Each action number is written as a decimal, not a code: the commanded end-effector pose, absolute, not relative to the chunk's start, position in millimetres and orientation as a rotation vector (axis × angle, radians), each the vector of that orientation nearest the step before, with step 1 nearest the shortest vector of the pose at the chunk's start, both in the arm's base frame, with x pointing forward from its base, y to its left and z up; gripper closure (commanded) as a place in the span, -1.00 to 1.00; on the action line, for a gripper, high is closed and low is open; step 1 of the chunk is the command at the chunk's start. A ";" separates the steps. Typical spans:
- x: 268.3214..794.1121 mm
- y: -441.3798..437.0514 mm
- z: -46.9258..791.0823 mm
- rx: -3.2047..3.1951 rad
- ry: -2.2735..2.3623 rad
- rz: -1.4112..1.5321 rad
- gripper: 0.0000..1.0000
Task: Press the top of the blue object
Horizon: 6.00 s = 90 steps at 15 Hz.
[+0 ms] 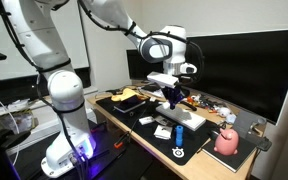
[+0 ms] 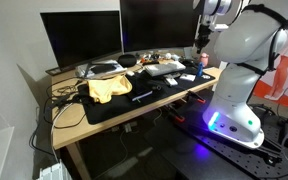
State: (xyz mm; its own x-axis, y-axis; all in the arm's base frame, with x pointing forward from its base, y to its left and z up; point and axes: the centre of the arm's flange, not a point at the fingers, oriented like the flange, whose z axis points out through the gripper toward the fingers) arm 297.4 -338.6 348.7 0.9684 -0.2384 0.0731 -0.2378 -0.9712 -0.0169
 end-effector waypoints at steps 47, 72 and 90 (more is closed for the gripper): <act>295.7 -386.3 277.9 -3.151 0.665 -0.030 1.00; 273.7 -365.7 294.6 -3.144 0.562 -0.076 1.00; 282.7 -369.0 286.9 -3.137 0.574 -0.051 1.00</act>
State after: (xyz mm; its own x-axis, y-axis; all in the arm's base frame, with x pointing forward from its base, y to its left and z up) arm 283.4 -369.0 286.3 0.9378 -0.3445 0.0422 -0.3464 -0.9367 0.0515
